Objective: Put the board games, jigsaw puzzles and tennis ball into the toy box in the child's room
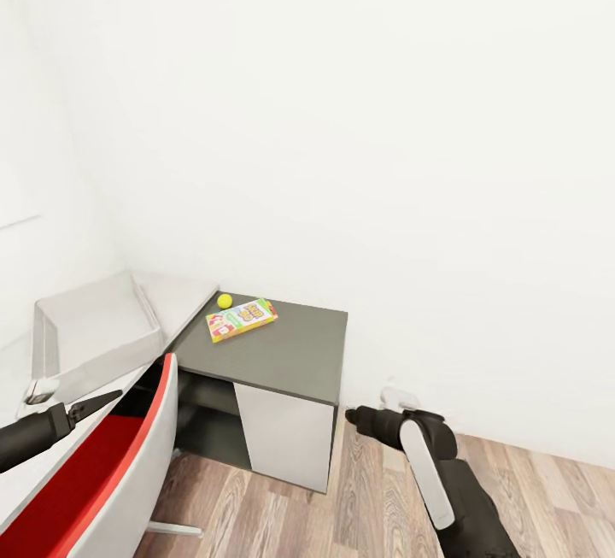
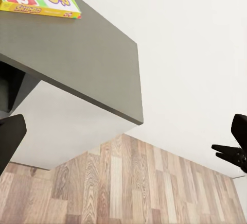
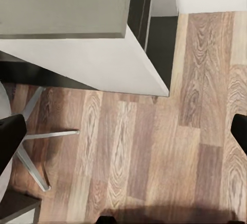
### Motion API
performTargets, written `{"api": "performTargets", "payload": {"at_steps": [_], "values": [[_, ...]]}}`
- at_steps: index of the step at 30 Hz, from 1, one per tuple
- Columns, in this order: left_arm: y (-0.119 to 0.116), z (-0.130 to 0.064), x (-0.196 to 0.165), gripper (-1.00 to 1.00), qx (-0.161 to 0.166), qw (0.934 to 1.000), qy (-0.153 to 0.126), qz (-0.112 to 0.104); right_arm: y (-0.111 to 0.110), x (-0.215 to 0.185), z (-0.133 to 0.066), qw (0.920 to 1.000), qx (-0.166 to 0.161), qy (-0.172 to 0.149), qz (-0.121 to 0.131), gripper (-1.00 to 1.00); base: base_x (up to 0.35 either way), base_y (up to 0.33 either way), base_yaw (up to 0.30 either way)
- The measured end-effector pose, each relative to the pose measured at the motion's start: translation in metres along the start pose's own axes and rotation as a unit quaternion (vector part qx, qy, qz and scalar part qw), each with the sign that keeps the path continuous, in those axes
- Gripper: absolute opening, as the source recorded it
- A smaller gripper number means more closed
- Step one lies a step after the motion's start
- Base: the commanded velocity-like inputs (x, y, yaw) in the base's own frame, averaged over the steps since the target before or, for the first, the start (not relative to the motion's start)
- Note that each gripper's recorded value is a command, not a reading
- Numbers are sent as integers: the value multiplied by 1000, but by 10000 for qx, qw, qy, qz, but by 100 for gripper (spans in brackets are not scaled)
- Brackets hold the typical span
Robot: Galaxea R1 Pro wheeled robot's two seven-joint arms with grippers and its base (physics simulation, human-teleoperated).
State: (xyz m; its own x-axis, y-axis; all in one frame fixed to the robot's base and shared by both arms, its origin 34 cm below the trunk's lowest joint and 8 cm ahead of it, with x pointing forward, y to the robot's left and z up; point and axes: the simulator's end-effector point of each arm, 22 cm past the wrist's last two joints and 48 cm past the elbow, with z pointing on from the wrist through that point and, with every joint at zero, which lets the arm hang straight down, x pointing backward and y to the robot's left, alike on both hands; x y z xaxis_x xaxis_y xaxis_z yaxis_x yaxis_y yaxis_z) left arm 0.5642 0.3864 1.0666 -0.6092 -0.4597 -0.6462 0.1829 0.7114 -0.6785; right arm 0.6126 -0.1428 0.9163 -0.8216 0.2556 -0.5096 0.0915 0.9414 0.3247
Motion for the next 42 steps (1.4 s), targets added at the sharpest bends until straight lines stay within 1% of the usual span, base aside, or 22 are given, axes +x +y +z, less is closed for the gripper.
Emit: {"api": "performTargets", "payload": {"at_steps": [2, 3, 4, 5, 9, 15, 19, 30, 42], "values": [[0, 0, 0, 100, 0, 10000, 1, 2, 2, -1, 17, 9997, -223, 62, 6, 100, 0, 0, 145], [0, 0, 0, 100, 0, 10000, 1, 2, 4, -2, 19, 9995, -307, 77, 2, 100, 0, 0, 112], [0, 0, 0, 100, 0, 10000, 2, 1, 9, -2, 22, 9988, -481, 90, -7, 100, 0, 0, 71], [0, 0, 0, 100, 1, 10000, 1, 1, 14, -3, 24, 9979, -642, 92, -11, 100, 0, 0, 57], [0, 0, 0, 100, 1, 10000, 2, 1, 23, -5, 25, 9958, -905, 94, -7, 100, 0, 0, 47], [0, 0, 0, 100, -1, 10000, -2, 1, 29, -5, 24, 9951, -988, 93, -17, 100, 0, 0, 196], [0, 0, 0, 100, -1, 10000, -1, 1, 34, -11, 21, 9946, -1035, 25, -41, 100, 0, -42, 260], [1, 0, 1, 100, -11, 10000, 10, -11, 36, -11, 21, 9944, -1060, 23, -42, 100, 0, -208, 272], [3, 2, 2, 100, -21, 10000, 31, -24, 34, -10, 22, 9945, -1043, 47, -40, 100, 0, -24, 274]]}}
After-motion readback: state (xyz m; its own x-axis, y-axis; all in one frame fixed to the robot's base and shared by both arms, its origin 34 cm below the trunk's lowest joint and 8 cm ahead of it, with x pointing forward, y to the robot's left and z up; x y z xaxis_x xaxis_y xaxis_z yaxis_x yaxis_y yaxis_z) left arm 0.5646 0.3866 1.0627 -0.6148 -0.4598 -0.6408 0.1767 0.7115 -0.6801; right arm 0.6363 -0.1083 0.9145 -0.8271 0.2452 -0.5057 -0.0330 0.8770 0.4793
